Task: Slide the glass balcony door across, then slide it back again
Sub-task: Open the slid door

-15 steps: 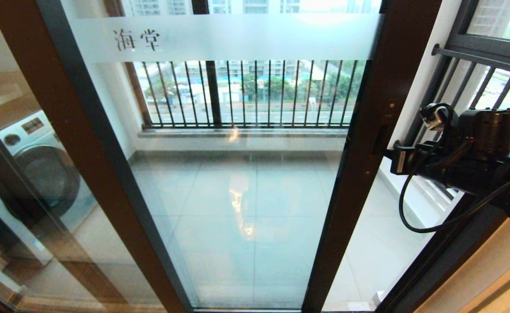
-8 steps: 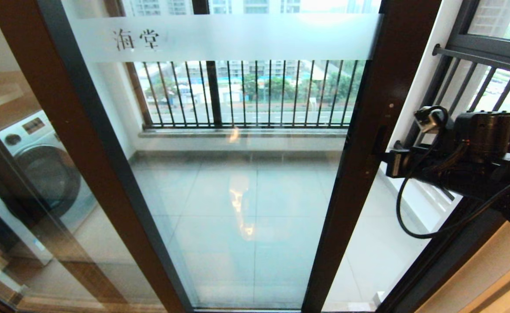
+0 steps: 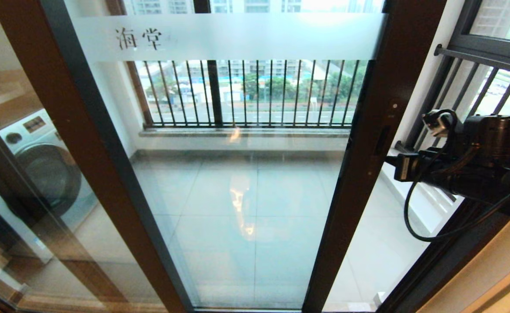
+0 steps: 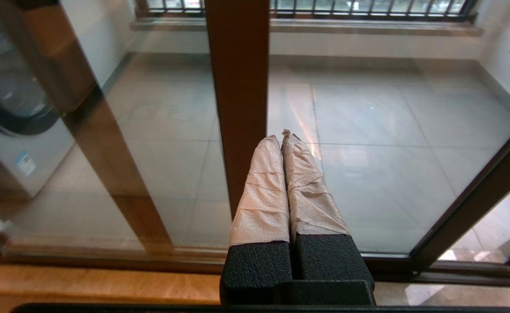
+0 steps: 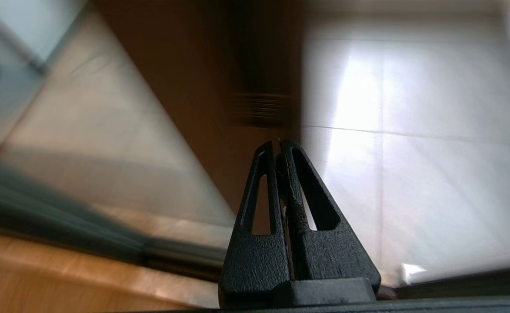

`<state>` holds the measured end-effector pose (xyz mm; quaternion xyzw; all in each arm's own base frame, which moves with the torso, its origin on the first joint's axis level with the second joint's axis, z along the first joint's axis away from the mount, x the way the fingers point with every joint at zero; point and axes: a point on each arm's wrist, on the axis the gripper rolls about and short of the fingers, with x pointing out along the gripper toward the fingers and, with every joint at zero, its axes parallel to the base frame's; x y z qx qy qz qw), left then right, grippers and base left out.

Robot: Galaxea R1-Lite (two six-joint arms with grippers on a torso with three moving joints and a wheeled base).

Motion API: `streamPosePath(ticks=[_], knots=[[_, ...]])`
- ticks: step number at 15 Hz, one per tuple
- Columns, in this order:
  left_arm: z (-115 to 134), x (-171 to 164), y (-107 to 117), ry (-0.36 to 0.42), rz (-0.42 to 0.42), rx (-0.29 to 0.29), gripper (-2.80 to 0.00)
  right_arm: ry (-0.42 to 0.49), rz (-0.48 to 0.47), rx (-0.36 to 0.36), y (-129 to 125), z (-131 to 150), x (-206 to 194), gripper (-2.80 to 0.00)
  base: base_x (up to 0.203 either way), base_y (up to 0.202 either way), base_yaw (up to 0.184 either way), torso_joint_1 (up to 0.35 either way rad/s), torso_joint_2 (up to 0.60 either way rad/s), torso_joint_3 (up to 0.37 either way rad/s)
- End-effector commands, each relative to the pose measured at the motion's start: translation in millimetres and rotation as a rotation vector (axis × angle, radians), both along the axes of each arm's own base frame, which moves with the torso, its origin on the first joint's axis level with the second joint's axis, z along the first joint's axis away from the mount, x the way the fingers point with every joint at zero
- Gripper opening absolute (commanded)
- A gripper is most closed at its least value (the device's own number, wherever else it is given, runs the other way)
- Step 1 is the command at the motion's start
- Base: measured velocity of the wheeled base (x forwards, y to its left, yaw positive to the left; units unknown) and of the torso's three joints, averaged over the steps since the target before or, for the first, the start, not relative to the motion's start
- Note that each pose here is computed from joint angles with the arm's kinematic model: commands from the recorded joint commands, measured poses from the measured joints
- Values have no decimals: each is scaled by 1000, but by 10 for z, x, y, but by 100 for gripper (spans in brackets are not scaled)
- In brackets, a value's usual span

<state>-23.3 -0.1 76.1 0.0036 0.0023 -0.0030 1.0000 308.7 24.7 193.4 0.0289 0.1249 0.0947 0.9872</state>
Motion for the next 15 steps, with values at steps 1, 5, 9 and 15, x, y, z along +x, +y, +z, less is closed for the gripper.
streamPosePath(ticks=[1, 5, 9, 15], knots=[[0, 0, 0, 0, 0, 0, -280, -38, -27, 5, -105, 114, -105, -280, 0, 0, 0, 0, 0, 0], [0, -1, 0, -1, 0, 0, -280, -60, -67, 18, -360, 185, -145, -280, 0, 0, 0, 0, 0, 0], [0, 0, 0, 0, 0, 0, -280, -46, -80, 17, -403, 113, 127, -280, 0, 0, 0, 0, 0, 0], [0, -1, 0, -1, 0, 0, -280, -58, -62, 18, -343, 67, 499, -280, 0, 0, 0, 0, 0, 0]])
